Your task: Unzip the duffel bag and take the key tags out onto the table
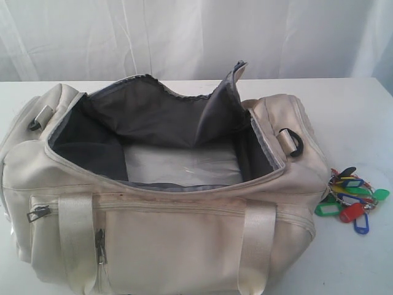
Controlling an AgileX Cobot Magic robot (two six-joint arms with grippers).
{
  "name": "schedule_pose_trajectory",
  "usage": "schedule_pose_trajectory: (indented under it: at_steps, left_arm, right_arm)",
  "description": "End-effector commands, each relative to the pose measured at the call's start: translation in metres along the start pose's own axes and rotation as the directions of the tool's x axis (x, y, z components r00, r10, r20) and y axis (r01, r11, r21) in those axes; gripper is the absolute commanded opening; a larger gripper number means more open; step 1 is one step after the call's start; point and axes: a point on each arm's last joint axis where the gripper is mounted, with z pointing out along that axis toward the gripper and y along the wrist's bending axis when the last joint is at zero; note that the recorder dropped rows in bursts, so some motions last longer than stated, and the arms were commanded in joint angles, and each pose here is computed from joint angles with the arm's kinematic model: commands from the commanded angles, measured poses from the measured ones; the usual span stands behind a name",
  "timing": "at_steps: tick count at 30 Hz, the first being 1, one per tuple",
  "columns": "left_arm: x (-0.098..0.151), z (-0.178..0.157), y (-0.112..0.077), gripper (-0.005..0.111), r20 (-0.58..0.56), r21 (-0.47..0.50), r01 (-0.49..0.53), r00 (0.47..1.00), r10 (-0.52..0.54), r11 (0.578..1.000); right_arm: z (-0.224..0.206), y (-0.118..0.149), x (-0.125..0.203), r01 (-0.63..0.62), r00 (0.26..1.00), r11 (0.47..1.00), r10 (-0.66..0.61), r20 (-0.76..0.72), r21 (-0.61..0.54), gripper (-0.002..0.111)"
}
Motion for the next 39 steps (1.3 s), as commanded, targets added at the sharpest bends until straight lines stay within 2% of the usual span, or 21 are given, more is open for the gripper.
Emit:
schedule_pose_trajectory:
  at_steps: [1, 39]
  left_arm:
    - [0.0008, 0.0002, -0.0001, 0.000, 0.004, -0.002, 0.002, 1.000, -0.002, 1.000]
    - [0.0008, 0.0002, -0.0001, 0.000, 0.004, -0.002, 0.002, 1.000, -0.002, 1.000]
  right_arm:
    - [-0.0002, -0.0003, 0.0006, 0.008, 1.000, 1.000, -0.008, 0.003, 0.007, 0.000]
    - [-0.0002, -0.0003, 0.0006, -0.001, 1.000, 1.000, 0.001, 0.003, 0.007, 0.000]
